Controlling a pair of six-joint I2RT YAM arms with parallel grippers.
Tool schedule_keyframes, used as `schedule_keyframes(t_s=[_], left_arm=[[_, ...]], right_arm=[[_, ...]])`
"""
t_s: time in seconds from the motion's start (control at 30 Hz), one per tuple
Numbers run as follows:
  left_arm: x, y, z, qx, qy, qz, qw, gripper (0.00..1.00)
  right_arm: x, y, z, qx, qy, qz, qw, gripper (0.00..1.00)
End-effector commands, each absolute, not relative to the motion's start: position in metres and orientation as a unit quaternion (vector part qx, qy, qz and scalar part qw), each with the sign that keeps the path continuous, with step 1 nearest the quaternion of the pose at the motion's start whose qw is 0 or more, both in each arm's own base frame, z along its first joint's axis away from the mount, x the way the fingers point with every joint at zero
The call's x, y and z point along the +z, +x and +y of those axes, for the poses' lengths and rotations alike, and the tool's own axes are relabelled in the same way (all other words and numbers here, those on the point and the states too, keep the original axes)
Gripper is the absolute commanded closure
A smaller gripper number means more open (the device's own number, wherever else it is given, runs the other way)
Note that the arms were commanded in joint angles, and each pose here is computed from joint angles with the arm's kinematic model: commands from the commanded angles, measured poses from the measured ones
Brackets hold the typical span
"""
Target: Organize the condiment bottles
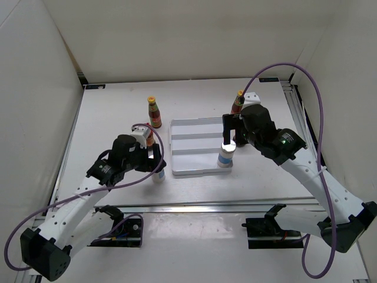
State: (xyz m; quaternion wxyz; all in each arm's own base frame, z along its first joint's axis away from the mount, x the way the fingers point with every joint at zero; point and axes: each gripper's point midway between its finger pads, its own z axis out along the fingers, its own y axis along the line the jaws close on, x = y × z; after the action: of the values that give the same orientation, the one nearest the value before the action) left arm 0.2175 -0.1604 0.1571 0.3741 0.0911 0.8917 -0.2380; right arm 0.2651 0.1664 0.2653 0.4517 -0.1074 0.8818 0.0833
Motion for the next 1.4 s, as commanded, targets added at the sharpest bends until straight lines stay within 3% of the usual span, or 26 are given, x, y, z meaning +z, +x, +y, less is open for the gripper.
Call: schedule_keyframes(t_s=[0.0, 0.23, 0.3, 0.4, 0.43, 0.53, 0.63, 0.77, 1.03, 1.37], left_arm=[[0.157, 0.222, -0.156, -0.218, 0.076, 0.9, 0.371, 0.0], [0.147, 0.225, -0.155, -0.198, 0.074, 0.91, 0.356, 0.0], [0.144, 0.225, -0.155, -0.196, 0.074, 0.912, 0.352, 0.08], [0.139, 0.226, -0.155, -0.19, 0.079, 0.916, 0.344, 0.31], [0.143, 0.228, -0.156, -0.192, 0.079, 0.914, 0.348, 0.46], [0.151, 0.233, -0.154, -0.185, 0.073, 0.911, 0.362, 0.65], [0.166, 0.237, -0.152, -0.182, 0.071, 0.902, 0.384, 0.71], [0.218, 0.249, -0.168, -0.211, 0.075, 0.876, 0.427, 0.88], [0.263, 0.272, -0.213, -0.224, 0.105, 0.856, 0.455, 0.89], [0.213, 0.284, -0.245, -0.185, 0.122, 0.872, 0.436, 0.89]], right_arm=[[0.271, 0.266, 0.169, 0.09, -0.107, 0.878, 0.458, 0.0], [0.27, 0.265, 0.166, 0.086, -0.105, 0.877, 0.46, 0.0], [0.27, 0.263, 0.165, 0.087, -0.105, 0.877, 0.461, 0.0], [0.269, 0.261, 0.163, 0.087, -0.104, 0.877, 0.461, 0.0], [0.269, 0.261, 0.163, 0.085, -0.108, 0.876, 0.462, 0.0], [0.271, 0.26, 0.159, 0.081, -0.106, 0.876, 0.464, 0.0], [0.272, 0.258, 0.155, 0.077, -0.104, 0.875, 0.466, 0.0], [0.273, 0.255, 0.151, 0.075, -0.1, 0.874, 0.47, 0.0], [0.272, 0.254, 0.15, 0.075, -0.1, 0.874, 0.47, 0.0], [0.277, 0.25, 0.14, 0.061, -0.098, 0.872, 0.475, 0.0]])
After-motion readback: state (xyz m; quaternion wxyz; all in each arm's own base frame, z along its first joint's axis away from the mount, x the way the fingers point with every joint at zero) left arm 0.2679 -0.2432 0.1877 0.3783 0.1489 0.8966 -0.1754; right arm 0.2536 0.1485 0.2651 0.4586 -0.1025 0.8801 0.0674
